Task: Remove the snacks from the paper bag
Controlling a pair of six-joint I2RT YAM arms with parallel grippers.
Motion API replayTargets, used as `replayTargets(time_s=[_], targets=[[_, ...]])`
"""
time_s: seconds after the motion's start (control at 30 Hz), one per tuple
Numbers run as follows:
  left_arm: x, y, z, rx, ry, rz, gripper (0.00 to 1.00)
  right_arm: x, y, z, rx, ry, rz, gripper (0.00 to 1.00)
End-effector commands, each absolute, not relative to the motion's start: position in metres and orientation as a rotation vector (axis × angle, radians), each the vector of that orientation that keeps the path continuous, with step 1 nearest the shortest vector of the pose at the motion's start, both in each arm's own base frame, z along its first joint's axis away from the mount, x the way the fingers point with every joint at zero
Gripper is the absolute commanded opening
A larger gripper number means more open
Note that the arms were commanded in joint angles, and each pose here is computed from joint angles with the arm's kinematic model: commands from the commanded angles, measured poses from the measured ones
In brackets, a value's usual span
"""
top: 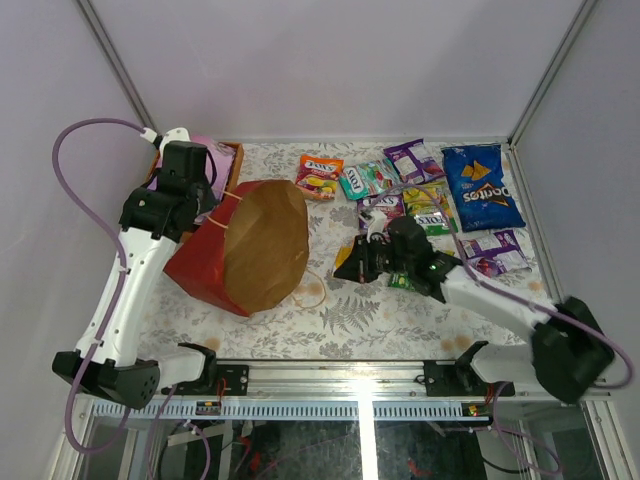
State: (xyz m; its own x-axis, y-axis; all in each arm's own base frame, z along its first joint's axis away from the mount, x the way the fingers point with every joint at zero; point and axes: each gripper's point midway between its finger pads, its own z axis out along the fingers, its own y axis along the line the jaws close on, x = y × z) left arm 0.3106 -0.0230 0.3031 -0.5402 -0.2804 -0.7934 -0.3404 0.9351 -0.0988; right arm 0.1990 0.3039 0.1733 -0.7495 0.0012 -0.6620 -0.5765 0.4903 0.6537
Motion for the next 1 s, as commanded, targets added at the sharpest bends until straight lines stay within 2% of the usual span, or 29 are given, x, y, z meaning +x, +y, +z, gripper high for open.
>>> replayTargets(time_s=[0.0,0.07,0.1,0.13,0.17,0.2,0.23,0.3,0.33,0.5,0.6,0.7,0.97], targets=[[0.308,-0.006,0.307,-0.494,2.155,0.156,0.0,0.223,0.301,0.104,-0.436,2.385,1.231,0.0],[0.307,-0.003,0.311,-0.504,2.143,0.164,0.0,0.246,0.294,0.076,-0.384,2.481,1.066,0.02],[0.306,0.0,0.312,-0.508,2.14,0.171,0.0,0.259,0.289,0.067,-0.36,2.502,0.969,0.1],[0.306,0.002,0.314,-0.514,2.133,0.179,0.0,0.271,0.285,0.066,-0.341,2.497,0.889,0.31],[0.306,0.006,0.315,-0.518,2.131,0.191,0.0,0.279,0.28,0.068,-0.326,2.481,0.827,0.67],[0.307,0.009,0.315,-0.523,2.133,0.198,0.0,0.284,0.277,0.075,-0.32,2.454,0.795,0.81],[0.308,0.011,0.314,-0.525,2.138,0.208,0.0,0.288,0.277,0.087,-0.319,2.402,0.8,0.89],[0.311,0.015,0.315,-0.526,2.143,0.217,0.0,0.287,0.277,0.114,-0.29,2.291,0.858,0.97],[0.313,0.017,0.315,-0.527,2.147,0.218,0.0,0.285,0.277,0.13,-0.269,2.227,0.893,1.0],[0.321,0.02,0.312,-0.526,2.147,0.209,0.0,0.275,0.282,0.16,-0.233,2.125,1.027,0.99],[0.324,0.02,0.313,-0.532,2.138,0.186,0.0,0.252,0.311,0.182,-0.339,2.05,1.311,0.99],[0.327,0.018,0.315,-0.538,2.121,0.152,0.0,0.239,0.334,0.192,-0.393,2.028,1.496,0.95],[0.326,0.015,0.306,-0.546,2.12,0.121,0.0,0.213,0.368,0.17,-0.556,2.133,1.467,0.92]])
